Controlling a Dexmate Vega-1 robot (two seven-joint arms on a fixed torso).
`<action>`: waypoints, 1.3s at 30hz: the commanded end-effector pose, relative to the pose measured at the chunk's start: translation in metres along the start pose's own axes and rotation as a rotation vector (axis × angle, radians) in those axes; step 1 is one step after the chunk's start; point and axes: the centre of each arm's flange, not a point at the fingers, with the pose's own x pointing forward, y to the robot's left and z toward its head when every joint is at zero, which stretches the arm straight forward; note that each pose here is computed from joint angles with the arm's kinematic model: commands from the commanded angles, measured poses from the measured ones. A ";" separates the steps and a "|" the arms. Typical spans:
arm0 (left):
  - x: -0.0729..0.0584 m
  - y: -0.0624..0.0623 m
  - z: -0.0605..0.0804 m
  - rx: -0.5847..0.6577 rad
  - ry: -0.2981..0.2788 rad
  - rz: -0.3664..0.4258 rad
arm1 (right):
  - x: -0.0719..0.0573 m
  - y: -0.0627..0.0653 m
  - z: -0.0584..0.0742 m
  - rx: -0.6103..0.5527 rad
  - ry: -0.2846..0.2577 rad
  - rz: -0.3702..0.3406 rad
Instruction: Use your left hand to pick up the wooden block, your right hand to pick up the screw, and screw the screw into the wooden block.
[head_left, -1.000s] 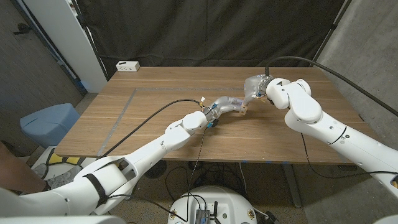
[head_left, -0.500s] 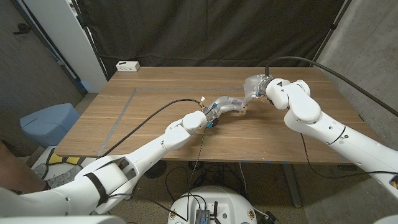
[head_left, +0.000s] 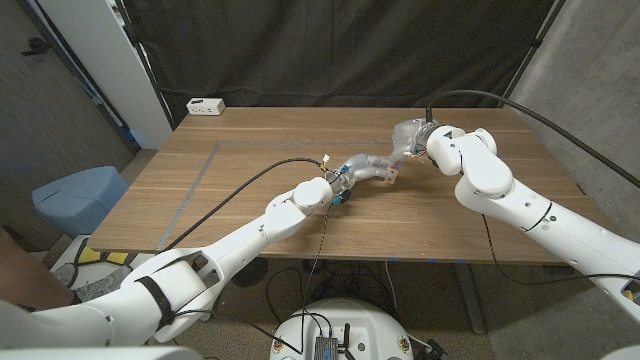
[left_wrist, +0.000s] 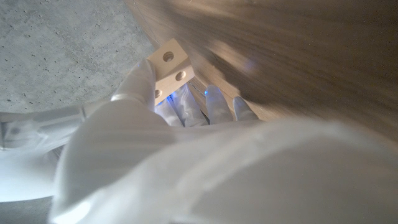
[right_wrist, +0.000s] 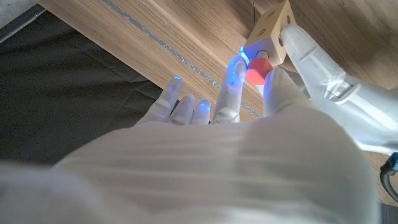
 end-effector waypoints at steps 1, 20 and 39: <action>0.002 0.000 0.000 0.006 -0.001 -0.005 | 0.004 0.001 -0.001 0.007 0.016 -0.003; 0.003 0.002 -0.001 0.001 0.003 0.001 | 0.011 0.005 0.001 0.015 0.032 -0.023; 0.001 0.001 -0.001 0.001 0.001 0.005 | 0.010 0.007 0.002 0.011 0.059 -0.061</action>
